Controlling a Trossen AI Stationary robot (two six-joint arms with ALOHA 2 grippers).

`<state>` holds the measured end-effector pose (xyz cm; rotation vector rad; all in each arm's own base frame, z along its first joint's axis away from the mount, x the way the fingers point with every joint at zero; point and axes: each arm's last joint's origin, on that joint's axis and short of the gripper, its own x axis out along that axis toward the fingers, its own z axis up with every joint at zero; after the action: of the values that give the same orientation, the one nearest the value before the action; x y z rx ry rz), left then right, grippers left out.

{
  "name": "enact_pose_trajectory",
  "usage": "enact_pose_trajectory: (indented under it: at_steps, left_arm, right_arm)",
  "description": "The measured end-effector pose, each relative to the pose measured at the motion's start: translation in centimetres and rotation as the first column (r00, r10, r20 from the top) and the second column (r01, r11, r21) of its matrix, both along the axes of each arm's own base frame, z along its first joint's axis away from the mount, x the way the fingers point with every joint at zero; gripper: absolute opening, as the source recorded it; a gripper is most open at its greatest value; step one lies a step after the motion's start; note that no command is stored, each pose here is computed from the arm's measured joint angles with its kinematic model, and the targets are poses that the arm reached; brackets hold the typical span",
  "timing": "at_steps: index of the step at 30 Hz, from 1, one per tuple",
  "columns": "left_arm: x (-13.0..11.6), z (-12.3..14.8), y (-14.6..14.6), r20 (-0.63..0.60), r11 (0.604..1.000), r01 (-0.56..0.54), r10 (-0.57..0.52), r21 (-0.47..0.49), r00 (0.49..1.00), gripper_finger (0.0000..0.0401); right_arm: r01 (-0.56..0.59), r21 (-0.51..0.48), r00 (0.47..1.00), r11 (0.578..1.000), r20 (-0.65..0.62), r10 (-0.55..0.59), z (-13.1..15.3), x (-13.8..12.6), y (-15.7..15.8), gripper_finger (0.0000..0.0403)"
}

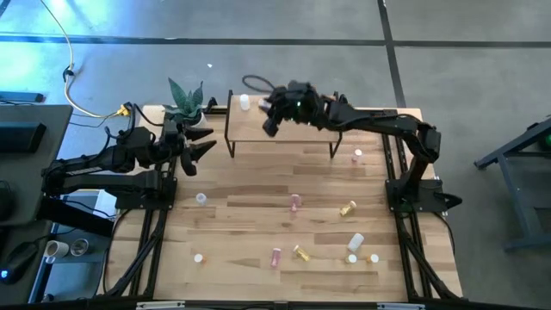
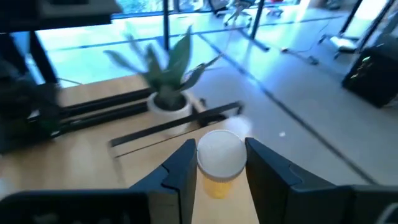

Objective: Pick and place medicine bottles onto shelf by color
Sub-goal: Put the top center orange pill bottle on the shelf

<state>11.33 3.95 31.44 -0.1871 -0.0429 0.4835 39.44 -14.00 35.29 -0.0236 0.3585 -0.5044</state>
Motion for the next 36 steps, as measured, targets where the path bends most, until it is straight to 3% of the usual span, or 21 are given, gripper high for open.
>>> enact_pose_trajectory:
  at_steps: [5, 11, 18, 28, 36]
  left_arm:
    - [0.0, 0.0, 0.1, -0.009, 0.999, -0.036, 0.036, 0.017, 0.999, 0.0197]
    - [-0.1, 0.0, 0.2, -0.009, 0.996, -0.083, 0.083, 0.017, 0.996, 0.0197]
    - [-0.2, 0.0, 0.3, -0.021, 0.992, -0.121, 0.122, 0.041, 0.992, 0.0197]
    - [-0.3, 0.0, 0.5, -0.021, 0.98, -0.193, 0.194, 0.041, 0.981, 0.0197]
    - [-0.4, 0.1, 0.6, -0.014, 0.969, -0.242, 0.243, 0.041, 0.97, 0.0197]
  right_arm:
    - [0.021, -0.03, 1.0, 0.999, -0.005, -0.021, 1.6, -1.1, -2.4, 0.0106]
    - [0.07, 0.07, 0.997, 0.995, -0.015, -0.069, 1.2, -2.5, -4.9, 0.0106]
    - [0.042, 0.095, 0.999, 0.995, -0.026, -0.039, -1.8, -2.6, -5.6, 0.0106]
    - [-0.015, 0.031, 0.997, 0.999, -0.08, 0.018, -5.8, -2.2, -6.0, 0.0106]
    - [-0.041, 0.024, 0.997, 0.999, -0.07, 0.043, -6.4, -2.1, -6.9, 0.0106]
